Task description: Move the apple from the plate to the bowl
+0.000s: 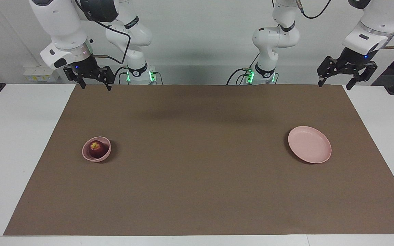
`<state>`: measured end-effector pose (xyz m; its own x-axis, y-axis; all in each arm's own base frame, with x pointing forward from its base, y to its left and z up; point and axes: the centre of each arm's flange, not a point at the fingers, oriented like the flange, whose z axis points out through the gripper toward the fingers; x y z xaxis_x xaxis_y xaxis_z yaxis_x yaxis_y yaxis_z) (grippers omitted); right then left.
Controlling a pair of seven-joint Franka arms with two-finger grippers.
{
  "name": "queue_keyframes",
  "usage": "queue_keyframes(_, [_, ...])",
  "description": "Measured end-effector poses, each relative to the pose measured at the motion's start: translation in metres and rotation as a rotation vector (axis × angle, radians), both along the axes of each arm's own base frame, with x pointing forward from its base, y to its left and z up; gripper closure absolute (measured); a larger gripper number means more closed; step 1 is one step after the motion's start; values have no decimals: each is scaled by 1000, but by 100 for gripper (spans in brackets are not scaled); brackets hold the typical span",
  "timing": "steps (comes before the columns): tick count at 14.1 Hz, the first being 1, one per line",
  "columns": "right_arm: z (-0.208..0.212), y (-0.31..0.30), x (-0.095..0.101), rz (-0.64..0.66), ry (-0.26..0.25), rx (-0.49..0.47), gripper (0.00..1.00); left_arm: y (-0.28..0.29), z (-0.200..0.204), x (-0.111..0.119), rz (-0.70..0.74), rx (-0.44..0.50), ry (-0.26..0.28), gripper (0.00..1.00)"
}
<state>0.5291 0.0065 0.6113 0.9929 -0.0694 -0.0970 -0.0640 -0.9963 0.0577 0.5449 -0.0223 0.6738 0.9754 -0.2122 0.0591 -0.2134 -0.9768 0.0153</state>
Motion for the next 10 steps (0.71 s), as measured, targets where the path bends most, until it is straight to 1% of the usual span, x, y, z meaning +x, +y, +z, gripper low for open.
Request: queue_keyframes(10, [0, -1, -1, 2, 3, 9, 0, -2, 0, 0, -3, 0, 0, 0])
